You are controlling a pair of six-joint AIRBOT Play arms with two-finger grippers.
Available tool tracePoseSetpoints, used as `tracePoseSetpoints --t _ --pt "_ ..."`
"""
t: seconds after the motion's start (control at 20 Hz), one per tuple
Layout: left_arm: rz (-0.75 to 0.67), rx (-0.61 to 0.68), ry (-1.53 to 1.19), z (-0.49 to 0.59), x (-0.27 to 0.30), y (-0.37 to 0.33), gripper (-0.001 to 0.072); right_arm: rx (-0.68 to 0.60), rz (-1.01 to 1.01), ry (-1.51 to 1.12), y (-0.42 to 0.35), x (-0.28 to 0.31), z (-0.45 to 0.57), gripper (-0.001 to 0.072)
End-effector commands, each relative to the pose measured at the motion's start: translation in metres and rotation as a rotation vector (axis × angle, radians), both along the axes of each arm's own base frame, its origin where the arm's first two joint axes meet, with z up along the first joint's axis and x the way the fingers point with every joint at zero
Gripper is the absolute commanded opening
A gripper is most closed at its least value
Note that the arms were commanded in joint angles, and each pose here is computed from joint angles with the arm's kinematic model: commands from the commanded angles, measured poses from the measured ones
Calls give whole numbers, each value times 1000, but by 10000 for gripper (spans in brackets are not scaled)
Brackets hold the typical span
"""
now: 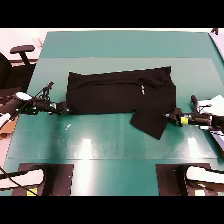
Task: Fold the shirts.
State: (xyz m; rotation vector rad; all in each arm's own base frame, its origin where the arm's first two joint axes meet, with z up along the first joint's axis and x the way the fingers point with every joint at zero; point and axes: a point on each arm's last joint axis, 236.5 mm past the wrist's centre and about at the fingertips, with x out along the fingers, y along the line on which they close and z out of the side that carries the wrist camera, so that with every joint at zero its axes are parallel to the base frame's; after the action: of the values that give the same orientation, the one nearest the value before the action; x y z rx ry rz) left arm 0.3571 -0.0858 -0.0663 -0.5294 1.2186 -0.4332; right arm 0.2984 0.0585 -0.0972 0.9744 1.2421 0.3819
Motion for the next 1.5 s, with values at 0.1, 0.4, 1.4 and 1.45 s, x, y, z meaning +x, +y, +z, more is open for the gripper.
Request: tracePoseSetpoints --t 0.1,0.4,1.4,1.45 --pt "-154 -68 -50 54 1 -19 21 -25 19 -173 13 16 47 23" --pt "-149 -21 -329 164 -9 -24 20 -129 -11 -453 1 15 145 22" --pt "189 211 -401 71 50 51 23 -110 103 -420 3 180 114 23" --pt "210 202 -399 64 57 53 23 -106 100 -399 0 180 104 24"
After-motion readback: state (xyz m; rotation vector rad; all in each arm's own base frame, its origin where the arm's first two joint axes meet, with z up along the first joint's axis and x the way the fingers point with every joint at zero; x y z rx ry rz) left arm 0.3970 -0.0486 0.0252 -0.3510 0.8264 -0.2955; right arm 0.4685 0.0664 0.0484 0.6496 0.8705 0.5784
